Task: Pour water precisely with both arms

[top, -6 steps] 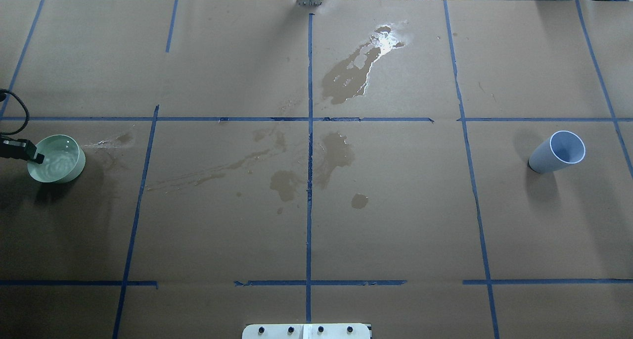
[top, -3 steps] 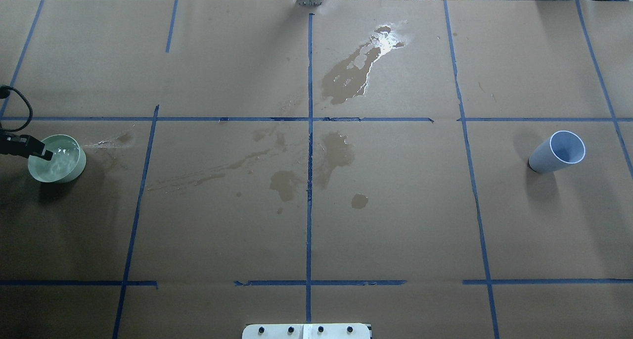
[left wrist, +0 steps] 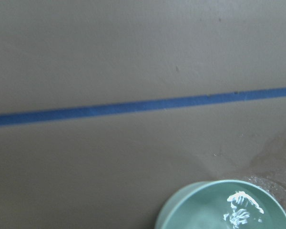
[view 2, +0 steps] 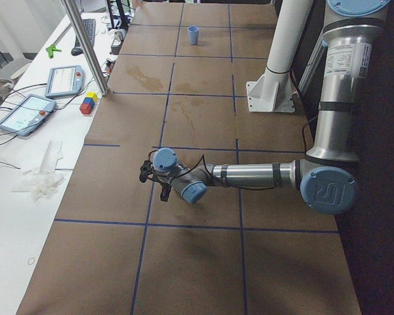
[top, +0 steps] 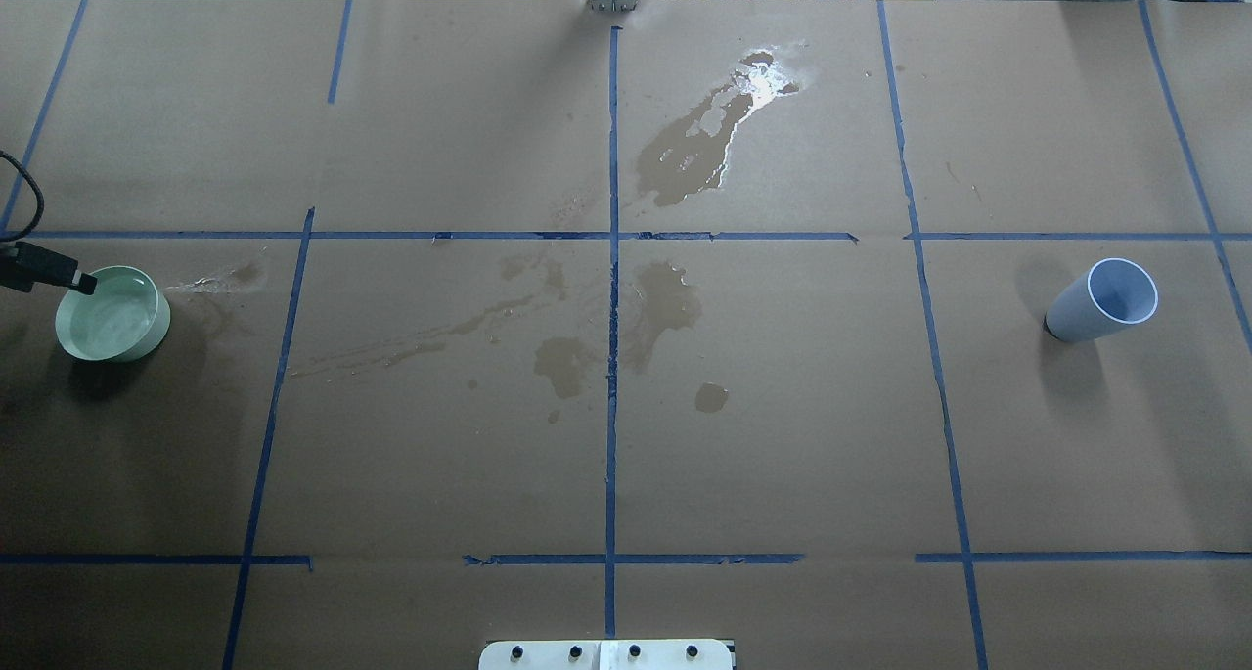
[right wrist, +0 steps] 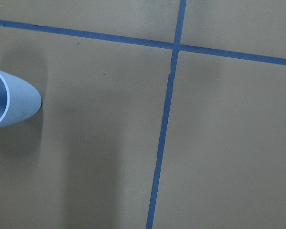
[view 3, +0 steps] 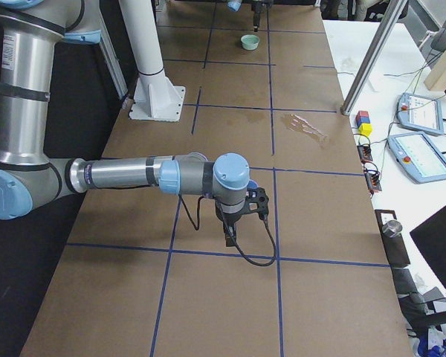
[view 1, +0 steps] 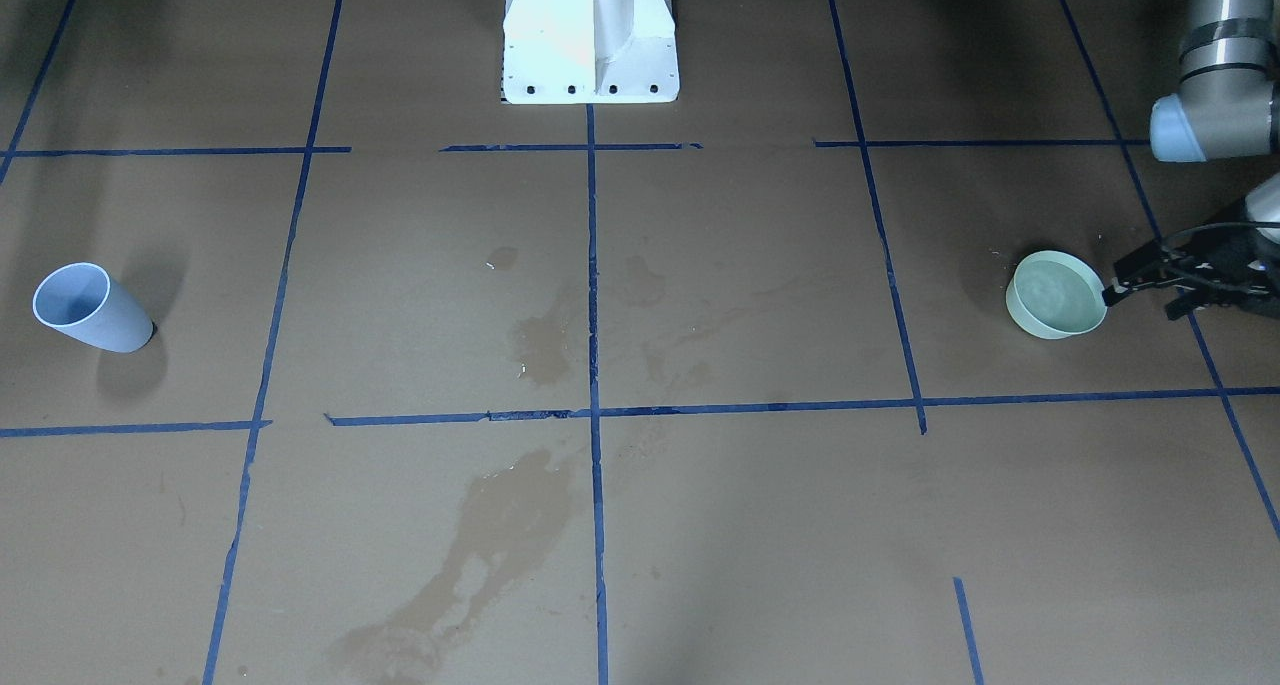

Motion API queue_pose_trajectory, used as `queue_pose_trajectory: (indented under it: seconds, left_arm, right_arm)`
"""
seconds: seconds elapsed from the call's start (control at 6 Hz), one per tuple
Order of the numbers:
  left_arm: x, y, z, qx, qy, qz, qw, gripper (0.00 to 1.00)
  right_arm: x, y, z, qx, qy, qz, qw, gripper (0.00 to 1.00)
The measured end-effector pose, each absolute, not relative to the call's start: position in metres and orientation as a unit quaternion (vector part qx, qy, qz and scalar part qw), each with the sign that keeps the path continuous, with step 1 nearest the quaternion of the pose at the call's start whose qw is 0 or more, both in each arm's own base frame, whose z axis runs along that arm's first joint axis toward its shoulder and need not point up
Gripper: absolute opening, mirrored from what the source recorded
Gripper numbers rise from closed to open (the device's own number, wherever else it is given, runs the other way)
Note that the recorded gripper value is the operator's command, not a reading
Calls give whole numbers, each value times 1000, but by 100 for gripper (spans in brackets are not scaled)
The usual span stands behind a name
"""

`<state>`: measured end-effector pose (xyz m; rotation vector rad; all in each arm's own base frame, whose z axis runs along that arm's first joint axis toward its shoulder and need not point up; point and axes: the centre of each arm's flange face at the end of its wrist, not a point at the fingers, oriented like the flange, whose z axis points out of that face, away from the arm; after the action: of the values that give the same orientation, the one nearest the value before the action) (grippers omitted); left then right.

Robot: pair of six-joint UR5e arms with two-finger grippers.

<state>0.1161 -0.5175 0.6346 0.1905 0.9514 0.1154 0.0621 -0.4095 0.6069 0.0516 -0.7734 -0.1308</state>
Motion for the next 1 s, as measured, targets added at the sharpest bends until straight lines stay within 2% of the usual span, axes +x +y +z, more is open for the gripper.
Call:
queue_pose_trajectory:
  seconds: [0.5,1.0]
  left_arm:
    - [4,-524,590,65,400,66,912,100]
    - [-33,-508,609,33,359,56,931,100]
  right_arm:
    - [62,-409,607,23,-378,-62,923,100]
    - [62,-409,610,20,-379,-61,923,100]
